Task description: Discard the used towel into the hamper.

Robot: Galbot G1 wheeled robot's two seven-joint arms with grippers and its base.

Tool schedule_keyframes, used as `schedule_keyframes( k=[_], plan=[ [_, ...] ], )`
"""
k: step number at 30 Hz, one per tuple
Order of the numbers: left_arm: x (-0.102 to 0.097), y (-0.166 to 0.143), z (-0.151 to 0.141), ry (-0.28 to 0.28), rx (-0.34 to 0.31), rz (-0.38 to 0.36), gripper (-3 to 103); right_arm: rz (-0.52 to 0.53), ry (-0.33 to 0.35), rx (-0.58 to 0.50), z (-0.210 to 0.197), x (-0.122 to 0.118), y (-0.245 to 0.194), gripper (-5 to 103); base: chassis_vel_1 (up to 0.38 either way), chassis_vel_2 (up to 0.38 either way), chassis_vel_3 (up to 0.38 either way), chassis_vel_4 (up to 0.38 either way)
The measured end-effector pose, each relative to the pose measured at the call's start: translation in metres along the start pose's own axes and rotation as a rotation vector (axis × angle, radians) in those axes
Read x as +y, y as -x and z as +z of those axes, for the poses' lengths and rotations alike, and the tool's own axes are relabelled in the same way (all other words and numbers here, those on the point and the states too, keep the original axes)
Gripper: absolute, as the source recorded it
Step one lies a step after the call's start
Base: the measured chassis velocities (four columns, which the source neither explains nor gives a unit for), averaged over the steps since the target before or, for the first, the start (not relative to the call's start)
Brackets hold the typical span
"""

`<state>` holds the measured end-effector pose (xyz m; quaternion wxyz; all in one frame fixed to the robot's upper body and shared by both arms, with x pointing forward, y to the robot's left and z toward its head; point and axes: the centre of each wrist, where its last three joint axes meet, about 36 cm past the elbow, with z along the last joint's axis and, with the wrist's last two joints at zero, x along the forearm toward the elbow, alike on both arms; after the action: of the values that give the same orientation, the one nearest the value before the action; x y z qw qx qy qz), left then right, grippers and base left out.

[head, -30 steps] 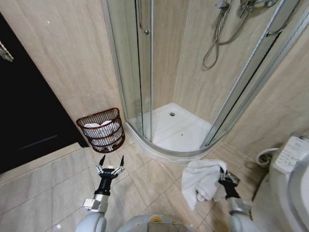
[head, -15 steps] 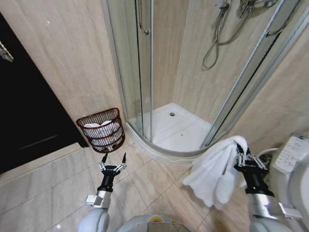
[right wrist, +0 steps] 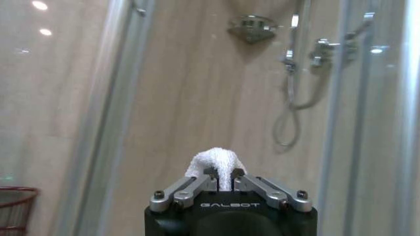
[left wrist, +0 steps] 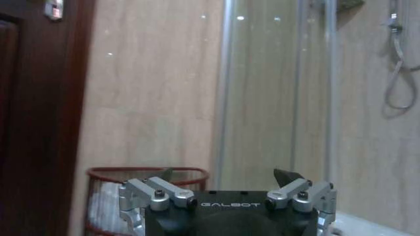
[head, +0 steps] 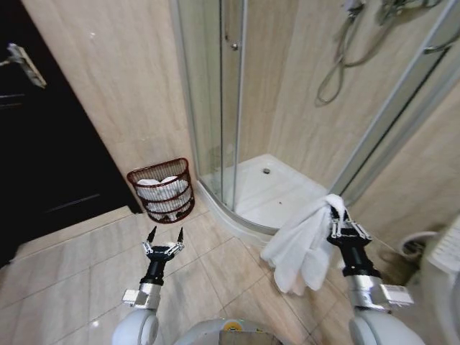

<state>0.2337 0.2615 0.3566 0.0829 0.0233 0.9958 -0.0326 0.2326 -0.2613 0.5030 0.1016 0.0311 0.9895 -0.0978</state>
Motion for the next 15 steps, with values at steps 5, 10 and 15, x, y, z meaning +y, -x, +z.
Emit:
schedule_keyframes(
  k=[5, 10, 15],
  plan=[
    [0.002, -0.001, 0.000, 0.003, -0.001, 0.004, 100, -0.016, -0.007, 0.015, 0.003, 0.006, 0.000, 8, 0.164, 0.158, 0.022, 0.028],
    [0.004, -0.001, 0.000, 0.001, -0.005, 0.002, 100, -0.029, -0.012, 0.019, 0.003, 0.012, 0.001, 8, 0.172, 0.172, 0.011, -0.008],
    [0.006, -0.004, 0.004, -0.004, -0.006, -0.005, 100, -0.049, -0.018, 0.018, 0.002, 0.020, 0.002, 8, 0.189, 0.196, -0.020, -0.017]
  ],
)
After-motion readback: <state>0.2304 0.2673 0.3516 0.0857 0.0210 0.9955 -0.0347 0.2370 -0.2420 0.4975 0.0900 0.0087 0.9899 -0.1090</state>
